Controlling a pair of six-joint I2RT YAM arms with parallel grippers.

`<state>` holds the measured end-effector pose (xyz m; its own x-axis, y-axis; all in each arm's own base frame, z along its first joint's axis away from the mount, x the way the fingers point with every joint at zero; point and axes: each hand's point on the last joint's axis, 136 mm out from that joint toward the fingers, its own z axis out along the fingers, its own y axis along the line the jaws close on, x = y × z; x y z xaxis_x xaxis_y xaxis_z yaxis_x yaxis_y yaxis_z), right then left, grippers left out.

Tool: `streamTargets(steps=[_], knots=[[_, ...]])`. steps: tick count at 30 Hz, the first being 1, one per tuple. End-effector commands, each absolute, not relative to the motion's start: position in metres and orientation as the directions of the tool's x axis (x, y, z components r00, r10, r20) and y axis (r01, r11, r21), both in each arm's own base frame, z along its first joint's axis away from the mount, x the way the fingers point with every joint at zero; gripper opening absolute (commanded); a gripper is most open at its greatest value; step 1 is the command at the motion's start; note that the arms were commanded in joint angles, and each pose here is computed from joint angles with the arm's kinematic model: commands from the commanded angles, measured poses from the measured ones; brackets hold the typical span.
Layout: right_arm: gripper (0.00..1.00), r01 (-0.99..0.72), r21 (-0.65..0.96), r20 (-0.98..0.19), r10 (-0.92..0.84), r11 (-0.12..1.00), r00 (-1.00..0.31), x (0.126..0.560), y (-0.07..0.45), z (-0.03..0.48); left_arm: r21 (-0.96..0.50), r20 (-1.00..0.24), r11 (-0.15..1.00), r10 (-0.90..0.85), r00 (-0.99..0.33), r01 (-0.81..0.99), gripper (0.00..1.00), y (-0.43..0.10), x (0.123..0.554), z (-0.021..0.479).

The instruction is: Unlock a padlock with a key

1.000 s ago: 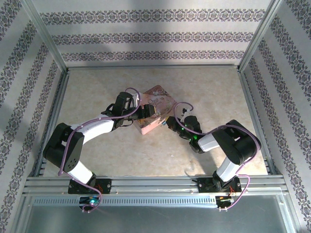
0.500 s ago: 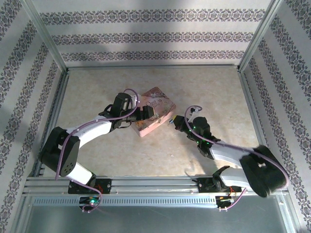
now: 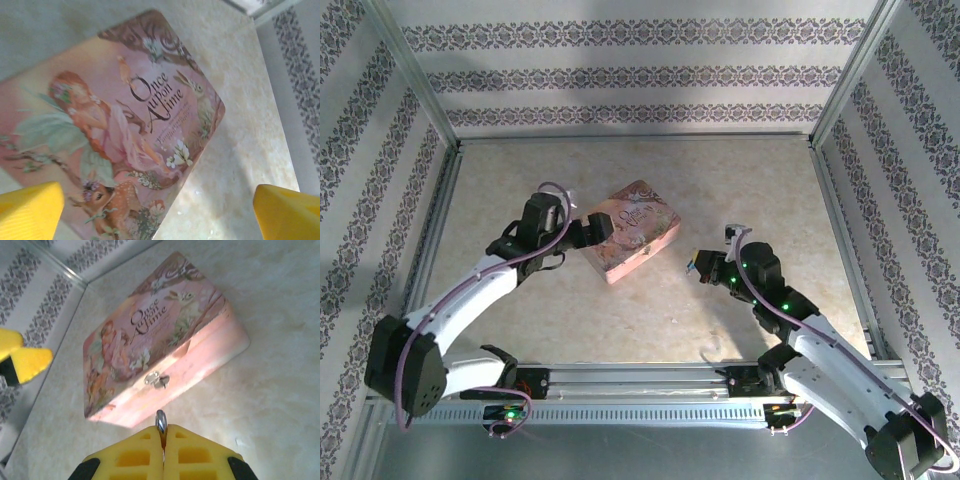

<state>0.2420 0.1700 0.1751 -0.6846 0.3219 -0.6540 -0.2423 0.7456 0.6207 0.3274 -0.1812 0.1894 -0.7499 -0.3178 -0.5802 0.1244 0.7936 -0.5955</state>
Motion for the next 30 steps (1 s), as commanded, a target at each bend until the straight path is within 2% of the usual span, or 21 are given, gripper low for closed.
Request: streamTargets(steps=[1,8,19,30], knots=[[0.0,-0.25,0.605,-0.586,0.21,0.756,-0.783,0.216,0.173,0.162,-0.497,-0.609,0.867,-0.319,-0.726,0.036,1.0,-0.148,0.32,0.172],[0.0,-0.259,0.581,-0.484,0.071,0.771,-0.872,0.194,0.191,0.144,-0.435,-0.625,0.899,-0.344,-0.701,-0.053,0.99,-0.117,0.308,0.163],[0.0,-0.266,0.531,-0.302,-0.113,0.805,-0.947,0.179,0.229,0.083,-0.414,-0.656,0.901,-0.396,-0.643,-0.132,0.99,-0.086,0.299,0.17],[0.02,-0.238,0.533,-0.199,-0.153,0.812,-0.968,0.179,0.244,0.042,-0.395,-0.681,0.903,-0.411,-0.607,-0.169,0.99,-0.069,0.294,0.178]])
